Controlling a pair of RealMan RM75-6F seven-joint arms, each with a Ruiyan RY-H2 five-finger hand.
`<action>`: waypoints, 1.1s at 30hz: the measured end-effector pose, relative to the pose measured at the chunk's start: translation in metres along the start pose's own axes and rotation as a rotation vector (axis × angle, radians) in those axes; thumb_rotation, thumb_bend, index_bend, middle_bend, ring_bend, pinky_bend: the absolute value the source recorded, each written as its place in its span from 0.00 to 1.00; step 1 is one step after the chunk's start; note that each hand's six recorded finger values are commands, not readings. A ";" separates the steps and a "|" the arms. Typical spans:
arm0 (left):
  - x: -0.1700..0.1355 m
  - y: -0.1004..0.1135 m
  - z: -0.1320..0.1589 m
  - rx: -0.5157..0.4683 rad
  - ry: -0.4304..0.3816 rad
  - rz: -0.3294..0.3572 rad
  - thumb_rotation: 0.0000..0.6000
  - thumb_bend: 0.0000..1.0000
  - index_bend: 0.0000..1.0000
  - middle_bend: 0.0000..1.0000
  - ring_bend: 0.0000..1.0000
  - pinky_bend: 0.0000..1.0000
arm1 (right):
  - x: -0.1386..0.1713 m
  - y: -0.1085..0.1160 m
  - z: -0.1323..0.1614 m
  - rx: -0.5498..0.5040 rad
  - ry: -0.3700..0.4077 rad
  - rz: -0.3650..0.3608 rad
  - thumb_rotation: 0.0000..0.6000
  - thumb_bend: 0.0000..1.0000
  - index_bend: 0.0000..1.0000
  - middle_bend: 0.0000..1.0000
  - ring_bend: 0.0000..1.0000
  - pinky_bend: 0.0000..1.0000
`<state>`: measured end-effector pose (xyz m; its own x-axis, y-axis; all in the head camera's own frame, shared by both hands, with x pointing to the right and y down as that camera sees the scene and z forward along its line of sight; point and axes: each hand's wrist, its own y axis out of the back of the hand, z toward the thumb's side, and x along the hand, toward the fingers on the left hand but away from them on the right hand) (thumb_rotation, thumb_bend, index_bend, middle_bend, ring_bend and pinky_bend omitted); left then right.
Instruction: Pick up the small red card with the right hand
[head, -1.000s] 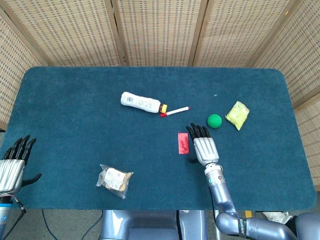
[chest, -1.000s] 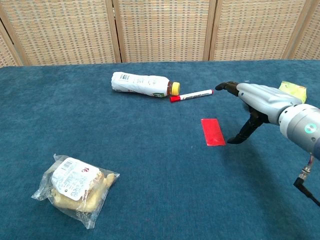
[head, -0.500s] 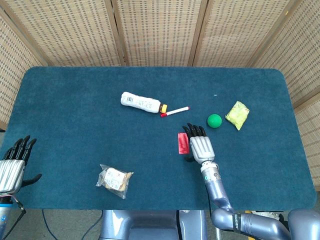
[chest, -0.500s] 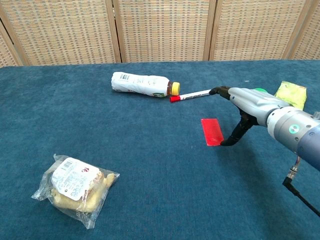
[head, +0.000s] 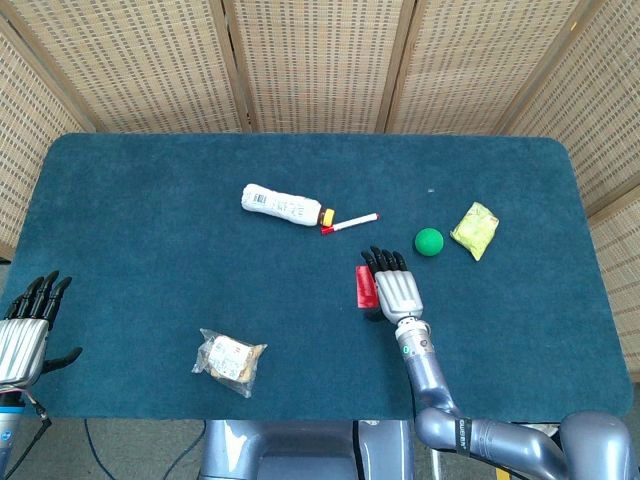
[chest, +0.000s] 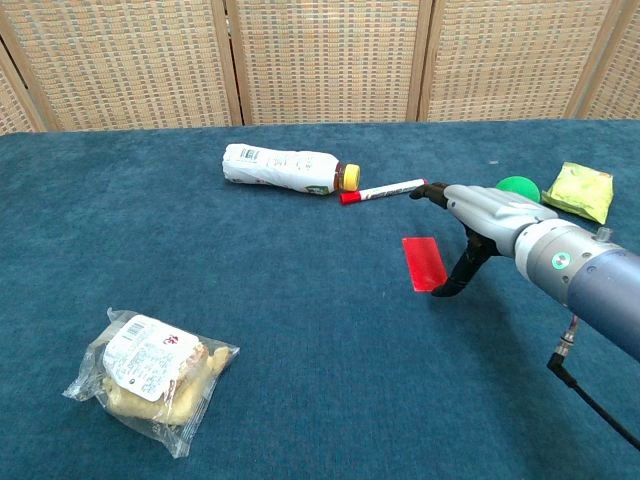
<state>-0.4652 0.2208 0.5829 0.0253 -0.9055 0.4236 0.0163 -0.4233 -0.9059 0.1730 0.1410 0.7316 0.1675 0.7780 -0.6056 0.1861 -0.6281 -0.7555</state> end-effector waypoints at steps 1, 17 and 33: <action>0.000 0.000 0.000 0.000 0.000 -0.001 1.00 0.13 0.00 0.00 0.00 0.16 | -0.001 -0.001 0.000 0.001 -0.001 0.002 1.00 0.18 0.07 0.00 0.00 0.01; 0.000 -0.004 0.001 -0.002 -0.007 -0.014 1.00 0.13 0.00 0.00 0.00 0.16 | -0.014 -0.008 -0.005 0.014 -0.016 0.005 1.00 0.18 0.07 0.00 0.00 0.01; -0.001 -0.003 0.003 -0.007 -0.015 -0.013 1.00 0.14 0.00 0.00 0.00 0.16 | -0.019 -0.003 0.001 0.021 0.001 -0.052 1.00 0.49 0.11 0.00 0.00 0.02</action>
<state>-0.4621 0.2233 0.5852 0.0402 -0.8993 0.4354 0.0095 -0.4354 -0.9002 0.1686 0.1283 0.7450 0.1592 0.8095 -0.5651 0.1744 -0.5865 -0.7910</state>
